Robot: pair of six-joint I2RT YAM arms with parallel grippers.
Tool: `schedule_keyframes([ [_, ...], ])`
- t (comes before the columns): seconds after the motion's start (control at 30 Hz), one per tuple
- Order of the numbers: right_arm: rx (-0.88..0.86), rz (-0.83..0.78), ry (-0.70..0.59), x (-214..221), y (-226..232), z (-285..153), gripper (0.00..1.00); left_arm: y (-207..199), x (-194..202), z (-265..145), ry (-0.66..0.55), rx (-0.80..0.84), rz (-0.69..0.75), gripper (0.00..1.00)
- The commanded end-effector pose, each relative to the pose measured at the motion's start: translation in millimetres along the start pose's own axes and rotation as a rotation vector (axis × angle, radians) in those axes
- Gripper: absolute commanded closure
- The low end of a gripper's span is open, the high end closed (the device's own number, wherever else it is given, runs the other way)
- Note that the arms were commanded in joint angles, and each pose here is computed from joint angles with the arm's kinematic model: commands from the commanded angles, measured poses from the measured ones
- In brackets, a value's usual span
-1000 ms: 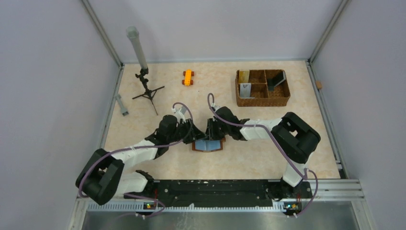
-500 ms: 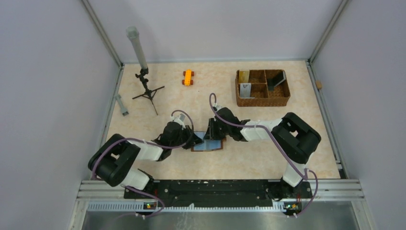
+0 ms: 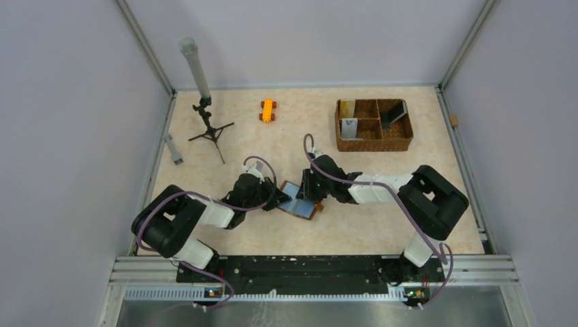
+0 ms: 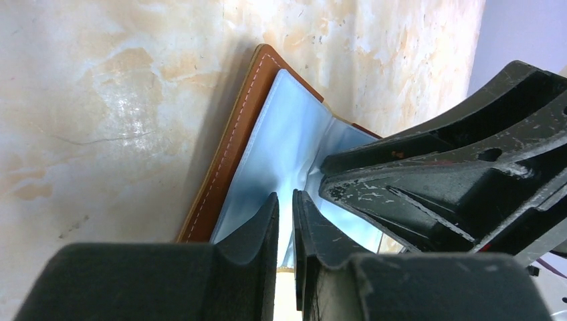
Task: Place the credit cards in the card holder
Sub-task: Open the card holder at the center of the board, then pick up the credit card from the storage box.
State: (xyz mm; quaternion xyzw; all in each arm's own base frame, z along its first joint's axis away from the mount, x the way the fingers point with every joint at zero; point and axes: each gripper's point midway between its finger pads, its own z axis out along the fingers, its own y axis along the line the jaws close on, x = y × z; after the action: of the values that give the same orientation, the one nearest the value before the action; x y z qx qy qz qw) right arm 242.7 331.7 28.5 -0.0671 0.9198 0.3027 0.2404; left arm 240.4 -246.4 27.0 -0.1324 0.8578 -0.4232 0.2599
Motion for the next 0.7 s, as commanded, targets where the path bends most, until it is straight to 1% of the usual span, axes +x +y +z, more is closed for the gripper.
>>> schedule_keyframes([
  [0.0, 0.110, -0.032, 0.025, 8, -24, -19, 0.72, 46, 15, -7, 0.021, -0.166, 0.001, 0.82],
  [0.13, 0.082, -0.049, -0.019, -11, -8, -39, 0.62, 40, 14, -8, 0.024, -0.148, 0.008, 0.81],
  [0.33, 0.068, -0.055, -0.090, -39, 4, -68, 0.55, 18, 10, -9, 0.039, -0.086, 0.038, 0.76],
  [0.4, 0.073, -0.057, -0.114, -47, 4, -78, 0.55, 8, 7, -9, 0.040, -0.066, 0.059, 0.74],
  [0.53, 0.145, -0.081, -0.173, -68, -10, -98, 0.51, -10, 1, -12, 0.047, -0.038, 0.114, 0.70],
  [0.67, 0.224, -0.101, -0.239, -99, -27, -126, 0.48, -25, -7, -14, 0.049, -0.012, 0.172, 0.66],
])
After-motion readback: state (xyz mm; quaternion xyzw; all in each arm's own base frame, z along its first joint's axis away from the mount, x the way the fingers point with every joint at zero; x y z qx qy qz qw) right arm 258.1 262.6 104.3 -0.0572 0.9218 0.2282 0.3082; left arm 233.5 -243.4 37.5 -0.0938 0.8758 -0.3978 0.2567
